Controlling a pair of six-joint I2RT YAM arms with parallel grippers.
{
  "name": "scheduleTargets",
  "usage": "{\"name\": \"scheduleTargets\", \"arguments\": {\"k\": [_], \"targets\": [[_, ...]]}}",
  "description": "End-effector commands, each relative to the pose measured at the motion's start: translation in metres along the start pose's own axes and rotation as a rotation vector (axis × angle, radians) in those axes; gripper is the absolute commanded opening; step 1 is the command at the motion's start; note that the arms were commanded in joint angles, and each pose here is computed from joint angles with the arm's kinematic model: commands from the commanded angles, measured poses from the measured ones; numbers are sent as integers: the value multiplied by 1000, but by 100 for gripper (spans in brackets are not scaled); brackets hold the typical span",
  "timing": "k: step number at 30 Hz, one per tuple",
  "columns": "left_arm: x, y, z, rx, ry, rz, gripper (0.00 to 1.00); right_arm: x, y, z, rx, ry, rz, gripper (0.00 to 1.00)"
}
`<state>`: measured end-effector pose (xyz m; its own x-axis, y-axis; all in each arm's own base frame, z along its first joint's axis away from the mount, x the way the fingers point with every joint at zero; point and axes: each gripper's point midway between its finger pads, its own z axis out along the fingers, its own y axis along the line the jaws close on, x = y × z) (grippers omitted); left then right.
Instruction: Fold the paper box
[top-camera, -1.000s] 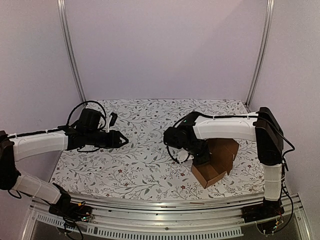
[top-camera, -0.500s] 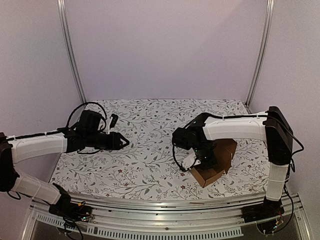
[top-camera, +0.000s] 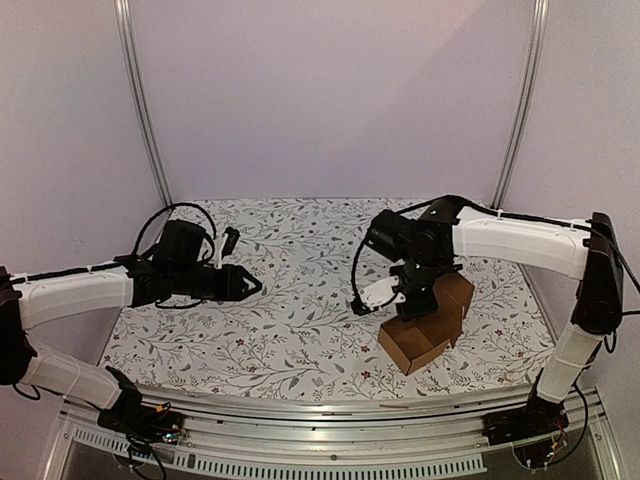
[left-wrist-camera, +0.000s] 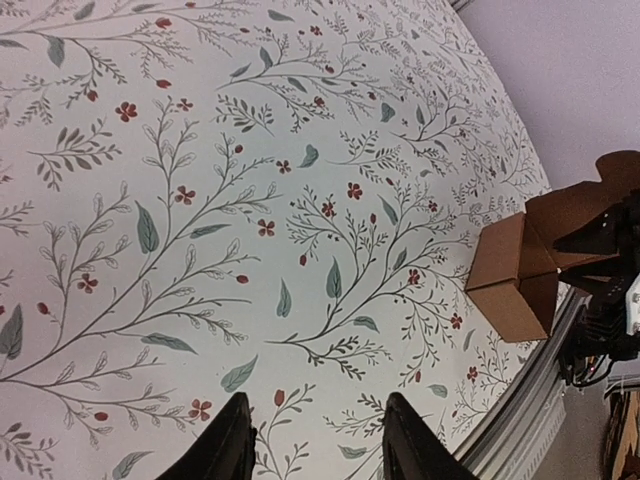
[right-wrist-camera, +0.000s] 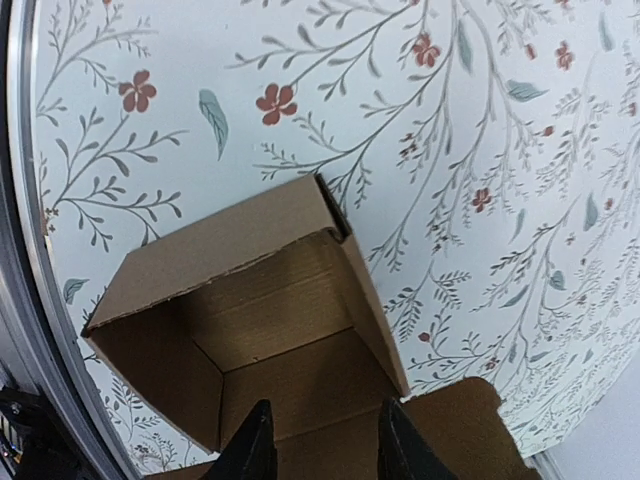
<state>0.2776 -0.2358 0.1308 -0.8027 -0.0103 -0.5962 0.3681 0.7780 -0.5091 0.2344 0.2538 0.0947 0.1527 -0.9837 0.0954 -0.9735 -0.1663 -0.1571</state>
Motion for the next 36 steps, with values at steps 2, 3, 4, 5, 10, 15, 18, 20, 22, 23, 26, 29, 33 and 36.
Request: {"name": "scheduleTargets", "arguments": {"k": [2, 3, 4, 5, 10, 15, 18, 20, 22, 23, 26, 29, 33, 36], "targets": [[-20, -9, -14, -22, -68, 48, 44, -27, -31, -90, 131, -400, 110, 58], [-22, -8, -16, -32, -75, 52, 44, -29, -37, -95, 135, -460, 147, 86], [-22, -7, -17, -43, -78, 53, 44, -31, -37, -99, 90, -519, 222, 97], [-23, -6, -17, -50, -81, 54, 45, -31, -22, -94, -32, -535, 247, 99], [-22, -8, -17, -51, -76, 49, 45, -39, 8, -80, -279, -495, 85, 80], [-18, -11, -16, -51, -75, 45, 45, -27, -8, -42, -100, -417, -81, 64], [-15, -12, -15, -51, -71, 47, 45, -24, -20, -25, -12, -376, -130, 60], [-12, -12, -14, -53, -66, 47, 45, -24, -25, -19, 10, -369, -136, 59], [-10, -11, -12, -54, -61, 47, 45, -26, -27, -14, 17, -367, -136, 60], [-9, -11, -12, -54, -59, 47, 45, -27, -28, -10, 14, -364, -136, 60], [-8, -11, -10, -52, -54, 47, 45, -27, -30, 5, 18, -340, -149, 60], [-7, -12, -9, -49, -50, 48, 45, -21, -29, 24, 8, -279, -176, 59], [-7, -12, -10, -49, -51, 52, 45, -13, -24, 50, -24, -195, -218, 56], [-6, -10, -9, -53, -48, 54, 45, -13, -20, 60, -36, -180, -229, 50]]}}
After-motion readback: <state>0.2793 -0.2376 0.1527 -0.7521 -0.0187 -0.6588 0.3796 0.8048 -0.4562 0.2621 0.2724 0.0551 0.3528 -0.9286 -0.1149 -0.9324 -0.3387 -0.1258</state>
